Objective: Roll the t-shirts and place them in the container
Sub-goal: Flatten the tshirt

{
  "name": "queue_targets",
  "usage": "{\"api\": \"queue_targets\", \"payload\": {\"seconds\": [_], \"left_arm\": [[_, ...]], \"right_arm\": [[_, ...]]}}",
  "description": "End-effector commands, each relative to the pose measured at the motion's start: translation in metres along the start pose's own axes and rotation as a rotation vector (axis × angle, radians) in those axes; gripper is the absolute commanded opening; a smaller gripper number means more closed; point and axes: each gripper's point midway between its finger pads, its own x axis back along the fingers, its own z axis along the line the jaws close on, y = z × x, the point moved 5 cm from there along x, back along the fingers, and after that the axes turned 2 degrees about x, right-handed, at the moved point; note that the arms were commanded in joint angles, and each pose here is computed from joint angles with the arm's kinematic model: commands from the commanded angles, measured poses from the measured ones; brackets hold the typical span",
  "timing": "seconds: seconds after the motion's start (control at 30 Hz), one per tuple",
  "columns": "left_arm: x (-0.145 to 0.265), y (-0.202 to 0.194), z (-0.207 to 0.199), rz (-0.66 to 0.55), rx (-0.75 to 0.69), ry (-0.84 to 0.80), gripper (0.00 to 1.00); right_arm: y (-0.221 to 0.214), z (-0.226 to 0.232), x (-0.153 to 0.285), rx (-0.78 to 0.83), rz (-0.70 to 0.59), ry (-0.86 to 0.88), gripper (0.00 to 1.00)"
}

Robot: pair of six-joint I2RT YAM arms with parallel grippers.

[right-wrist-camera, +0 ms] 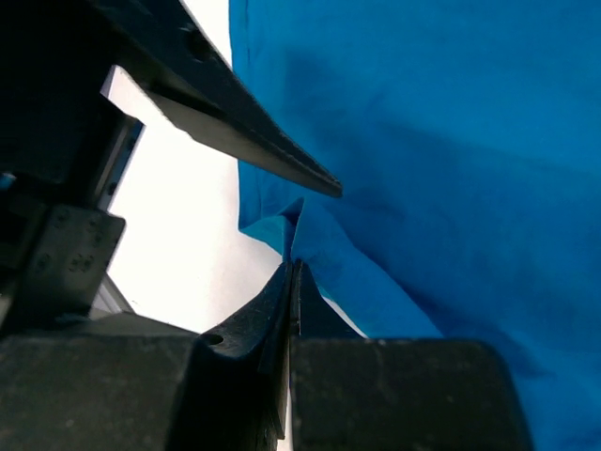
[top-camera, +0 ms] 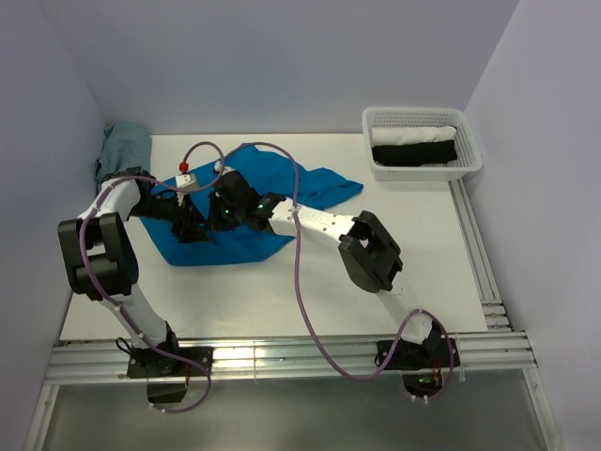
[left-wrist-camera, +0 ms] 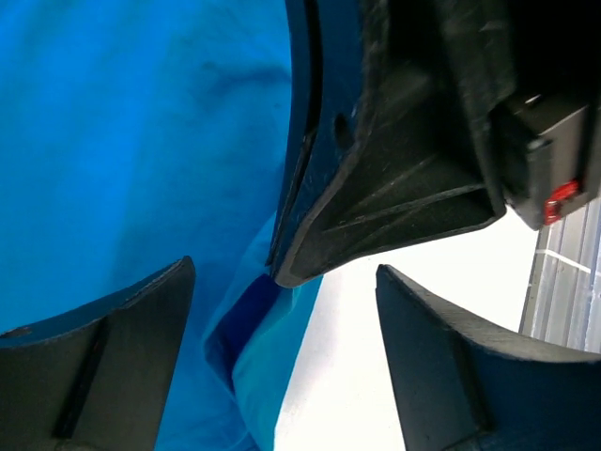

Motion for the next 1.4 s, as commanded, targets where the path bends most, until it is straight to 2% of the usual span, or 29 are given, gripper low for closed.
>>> {"api": "queue_targets", "payload": {"seconds": [0.0, 0.2, 0.3, 0.33, 0.57, 0.77, 0.97, 1.0, 1.07, 1.17, 1.3, 1.37], "left_arm": [[-0.001, 0.009, -0.001, -0.046, -0.051, 0.017, 0.85], [-0.002, 0.009, -0.001, -0.058, -0.033, 0.004, 0.81], [-0.004, 0.008, 0.001, -0.059, -0.024, -0.001, 0.72], [-0.004, 0.007, 0.001, -0.057, -0.024, -0.002, 0.66], [-0.007, 0.003, 0.001, -0.057, -0.011, -0.002, 0.63], [-0.010, 0.000, 0.002, -0.061, 0.008, -0.013, 0.52], [-0.013, -0.004, 0.001, -0.059, 0.015, -0.021, 0.47], [-0.013, -0.003, 0.001, -0.061, 0.015, -0.021, 0.41], [-0.014, -0.002, 0.000, -0.062, 0.013, -0.026, 0.39], [-0.016, -0.003, -0.002, -0.056, 0.012, -0.033, 0.31], [-0.016, 0.000, -0.003, -0.063, 0.014, -0.031, 0.00], [-0.016, 0.000, -0.004, -0.066, 0.020, -0.028, 0.00]], "right_arm": [[0.024, 0.017, 0.010, -0.006, -0.060, 0.053, 0.00], [0.025, 0.017, 0.013, -0.006, -0.062, 0.055, 0.00], [0.025, 0.018, 0.014, -0.009, -0.064, 0.057, 0.00], [0.025, 0.018, 0.014, -0.008, -0.065, 0.057, 0.00], [0.029, 0.020, 0.018, -0.009, -0.072, 0.066, 0.00], [0.030, 0.022, 0.024, -0.010, -0.083, 0.066, 0.00], [0.034, 0.024, 0.028, -0.011, -0.092, 0.074, 0.00], [0.033, 0.023, 0.027, -0.012, -0.091, 0.074, 0.00], [0.035, 0.024, 0.028, -0.013, -0.098, 0.075, 0.00], [0.036, 0.025, 0.030, -0.014, -0.106, 0.080, 0.00], [0.035, 0.025, 0.029, -0.011, -0.097, 0.078, 0.00], [0.036, 0.021, 0.032, -0.014, -0.112, 0.051, 0.00]]}}
